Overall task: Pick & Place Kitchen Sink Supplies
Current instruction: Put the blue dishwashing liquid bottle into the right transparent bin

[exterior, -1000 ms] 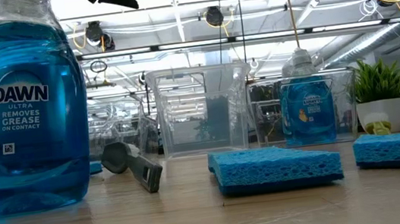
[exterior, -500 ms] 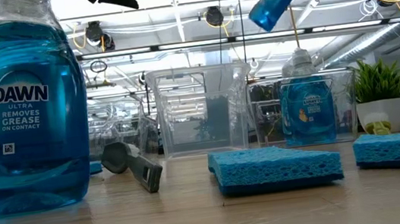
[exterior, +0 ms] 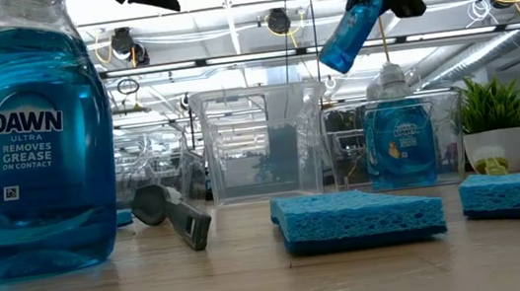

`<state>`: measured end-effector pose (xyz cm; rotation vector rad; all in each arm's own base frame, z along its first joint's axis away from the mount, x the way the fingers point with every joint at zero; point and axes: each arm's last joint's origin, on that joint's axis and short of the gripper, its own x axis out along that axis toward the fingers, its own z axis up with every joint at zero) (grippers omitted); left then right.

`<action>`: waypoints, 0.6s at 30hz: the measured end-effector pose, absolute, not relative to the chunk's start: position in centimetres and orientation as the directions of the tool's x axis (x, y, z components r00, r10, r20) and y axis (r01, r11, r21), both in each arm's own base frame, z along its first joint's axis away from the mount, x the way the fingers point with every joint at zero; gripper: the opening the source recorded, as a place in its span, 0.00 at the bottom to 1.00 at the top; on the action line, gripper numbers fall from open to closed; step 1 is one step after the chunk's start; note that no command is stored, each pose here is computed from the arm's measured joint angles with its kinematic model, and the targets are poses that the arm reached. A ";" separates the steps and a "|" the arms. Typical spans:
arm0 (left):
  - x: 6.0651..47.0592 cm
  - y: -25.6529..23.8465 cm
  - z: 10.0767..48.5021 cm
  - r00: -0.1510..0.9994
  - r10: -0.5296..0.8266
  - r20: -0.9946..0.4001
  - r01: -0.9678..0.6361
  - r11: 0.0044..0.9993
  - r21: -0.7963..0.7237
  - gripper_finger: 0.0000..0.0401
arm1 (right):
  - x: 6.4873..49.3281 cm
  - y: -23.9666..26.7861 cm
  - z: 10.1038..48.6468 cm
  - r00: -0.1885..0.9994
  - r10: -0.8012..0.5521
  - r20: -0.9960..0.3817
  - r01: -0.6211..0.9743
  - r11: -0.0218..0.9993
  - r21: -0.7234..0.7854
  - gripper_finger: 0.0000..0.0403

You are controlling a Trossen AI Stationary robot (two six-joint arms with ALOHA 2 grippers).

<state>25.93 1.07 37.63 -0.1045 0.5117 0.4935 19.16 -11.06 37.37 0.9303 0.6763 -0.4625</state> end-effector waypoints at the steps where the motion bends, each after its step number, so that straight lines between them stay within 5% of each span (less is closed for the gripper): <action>1: 25.9 1.1 37.6 0.758 0.426 -0.494 -0.477 0.879 0.027 0.91 | 19.3 -11.3 37.2 0.699 -0.077 -0.711 0.636 0.521 0.569 0.37; 18: 25.9 1.1 37.6 0.758 0.426 -0.494 -0.474 0.880 0.033 0.91 | 22.0 -13.3 33.9 0.592 -0.018 -0.806 0.711 0.483 0.511 0.37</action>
